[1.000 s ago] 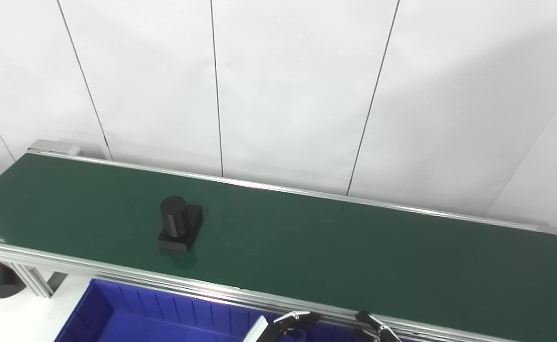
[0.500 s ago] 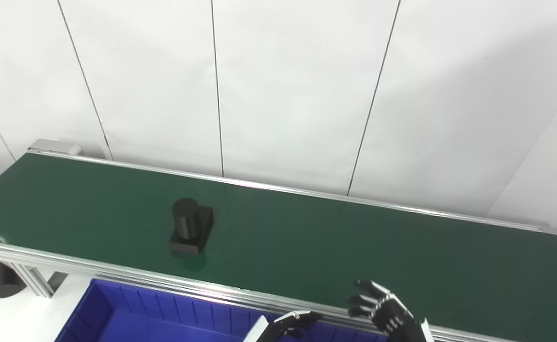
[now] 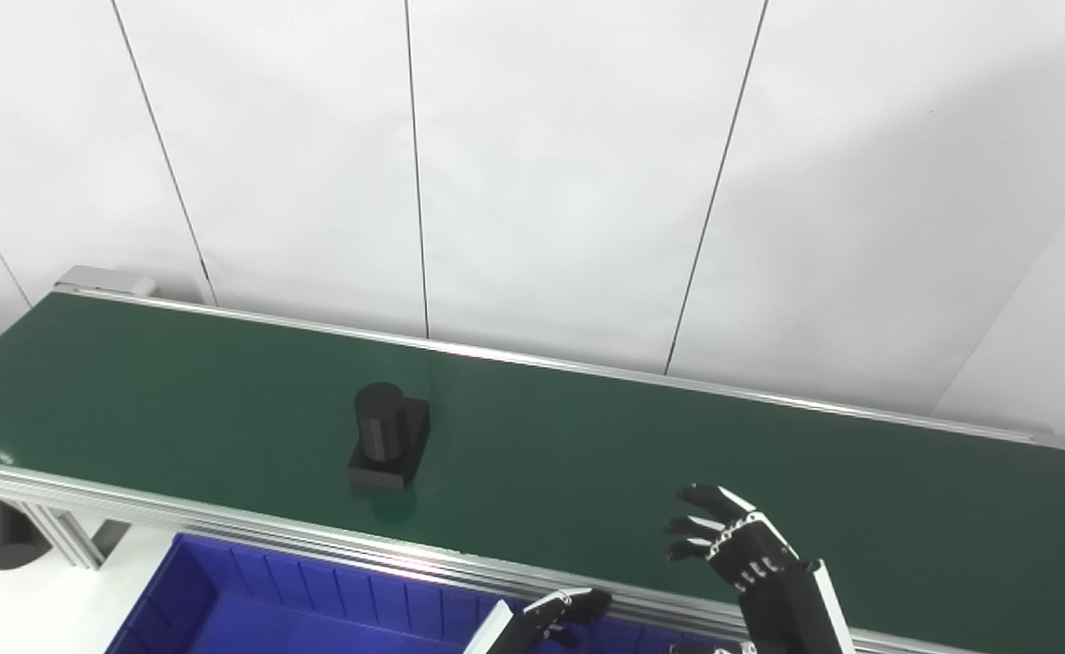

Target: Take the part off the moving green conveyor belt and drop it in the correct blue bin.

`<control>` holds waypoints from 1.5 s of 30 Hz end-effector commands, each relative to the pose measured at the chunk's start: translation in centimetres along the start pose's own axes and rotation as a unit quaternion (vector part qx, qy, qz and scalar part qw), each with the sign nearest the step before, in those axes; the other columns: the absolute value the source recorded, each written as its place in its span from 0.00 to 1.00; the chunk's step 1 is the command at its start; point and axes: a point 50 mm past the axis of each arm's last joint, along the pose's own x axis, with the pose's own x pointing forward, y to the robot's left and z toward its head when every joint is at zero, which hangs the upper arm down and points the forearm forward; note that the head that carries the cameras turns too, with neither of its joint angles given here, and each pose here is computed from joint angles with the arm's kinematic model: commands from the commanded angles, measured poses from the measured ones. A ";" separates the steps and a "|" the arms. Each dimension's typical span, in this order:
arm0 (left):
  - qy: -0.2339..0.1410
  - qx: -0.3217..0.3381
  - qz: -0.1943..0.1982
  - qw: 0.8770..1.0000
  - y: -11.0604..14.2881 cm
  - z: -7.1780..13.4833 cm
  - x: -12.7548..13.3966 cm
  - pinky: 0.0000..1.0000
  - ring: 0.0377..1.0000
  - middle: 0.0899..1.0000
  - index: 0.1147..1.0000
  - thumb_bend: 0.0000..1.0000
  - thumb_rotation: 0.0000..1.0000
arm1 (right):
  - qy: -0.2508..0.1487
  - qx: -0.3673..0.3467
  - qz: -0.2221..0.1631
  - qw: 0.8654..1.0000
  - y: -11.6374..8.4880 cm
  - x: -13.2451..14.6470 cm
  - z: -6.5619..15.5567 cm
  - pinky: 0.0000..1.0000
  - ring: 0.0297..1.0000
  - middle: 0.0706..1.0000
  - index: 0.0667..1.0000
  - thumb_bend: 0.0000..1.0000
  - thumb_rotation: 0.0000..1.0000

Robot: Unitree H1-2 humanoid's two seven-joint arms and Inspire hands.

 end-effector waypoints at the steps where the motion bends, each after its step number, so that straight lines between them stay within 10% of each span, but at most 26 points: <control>1: -0.008 -0.002 -0.001 1.000 0.1 0.3 0.7 0.74 0.80 0.82 0.79 0.99 0.37 | -0.042 -0.014 0.003 0.999 -0.2 1.8 0.8 0.62 0.71 0.79 0.78 0.95 0.22; 24: -0.008 -0.006 -0.008 1.000 -0.3 0.4 0.6 0.68 0.70 0.74 0.79 0.98 0.33 | -0.014 -0.058 0.026 0.998 -0.6 13.2 -1.6 0.63 0.74 0.86 0.81 0.95 0.26; 45: -0.010 -0.010 -0.013 1.000 -0.7 0.6 0.6 0.62 0.64 0.70 0.79 0.98 0.30 | 0.044 -0.114 0.064 0.990 2.6 17.6 -4.0 0.64 0.73 0.84 0.81 0.93 0.24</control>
